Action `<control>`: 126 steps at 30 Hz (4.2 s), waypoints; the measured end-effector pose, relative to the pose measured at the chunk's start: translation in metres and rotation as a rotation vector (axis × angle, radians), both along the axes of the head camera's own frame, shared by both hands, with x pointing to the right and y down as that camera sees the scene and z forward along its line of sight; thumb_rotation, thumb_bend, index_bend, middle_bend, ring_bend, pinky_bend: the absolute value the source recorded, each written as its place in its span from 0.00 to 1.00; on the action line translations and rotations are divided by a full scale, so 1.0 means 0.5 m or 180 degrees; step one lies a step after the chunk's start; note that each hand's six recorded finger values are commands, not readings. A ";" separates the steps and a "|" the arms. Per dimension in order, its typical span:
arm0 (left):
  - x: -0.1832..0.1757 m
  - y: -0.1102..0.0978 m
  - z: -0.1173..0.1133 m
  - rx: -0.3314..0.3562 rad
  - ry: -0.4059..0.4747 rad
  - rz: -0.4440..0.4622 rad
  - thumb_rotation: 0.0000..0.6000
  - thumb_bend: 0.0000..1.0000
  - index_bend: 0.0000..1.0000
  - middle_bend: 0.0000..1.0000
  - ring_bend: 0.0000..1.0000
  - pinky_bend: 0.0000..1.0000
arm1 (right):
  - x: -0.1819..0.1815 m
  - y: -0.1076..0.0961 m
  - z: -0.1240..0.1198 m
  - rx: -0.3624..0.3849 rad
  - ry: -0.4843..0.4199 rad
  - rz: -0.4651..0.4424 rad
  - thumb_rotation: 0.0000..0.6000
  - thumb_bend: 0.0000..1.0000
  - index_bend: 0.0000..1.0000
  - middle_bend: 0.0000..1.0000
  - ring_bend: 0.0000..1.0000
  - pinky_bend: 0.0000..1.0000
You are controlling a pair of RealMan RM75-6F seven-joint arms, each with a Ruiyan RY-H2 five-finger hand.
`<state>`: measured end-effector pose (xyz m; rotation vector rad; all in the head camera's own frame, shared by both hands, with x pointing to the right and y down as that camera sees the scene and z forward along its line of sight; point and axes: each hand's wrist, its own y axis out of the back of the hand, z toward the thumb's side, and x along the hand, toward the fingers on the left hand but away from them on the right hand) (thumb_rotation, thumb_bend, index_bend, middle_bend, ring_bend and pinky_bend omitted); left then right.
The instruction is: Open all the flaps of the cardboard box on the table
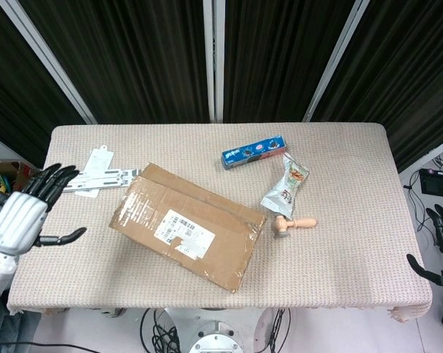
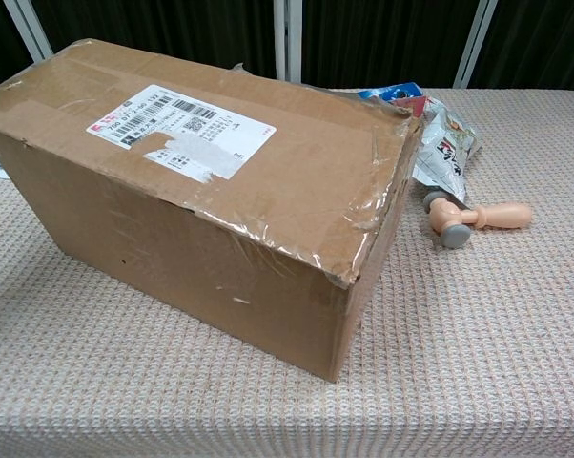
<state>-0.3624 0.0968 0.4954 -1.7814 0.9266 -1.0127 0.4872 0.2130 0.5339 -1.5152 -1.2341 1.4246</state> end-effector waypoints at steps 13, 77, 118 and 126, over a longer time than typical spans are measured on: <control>0.253 -0.163 0.050 -0.0841 0.0523 0.0456 0.35 0.06 0.12 0.19 0.07 0.16 | 0.007 0.004 -0.010 0.0056 0.0035 0.0054 1.00 0.15 0.00 0.00 0.00 0.00; 0.214 -0.110 0.023 -0.1103 -0.0036 0.0393 0.00 0.01 0.52 0.76 0.23 0.15 | 0.015 -0.014 -0.007 0.0139 -0.0103 0.0037 1.00 0.15 0.00 0.00 0.00 0.00; -0.189 0.190 0.026 -0.0620 -0.0095 -0.0836 0.30 0.03 0.04 0.13 0.10 0.15 | -0.471 -0.140 -0.059 0.0122 -0.0372 -0.2053 1.00 0.07 0.00 0.00 0.00 0.00; -0.202 0.206 0.041 -0.0506 -0.0124 -0.0837 0.30 0.03 0.04 0.13 0.10 0.15 | -0.582 -0.101 0.017 -0.0062 -0.0525 -0.2381 1.00 0.07 0.00 0.00 0.00 0.00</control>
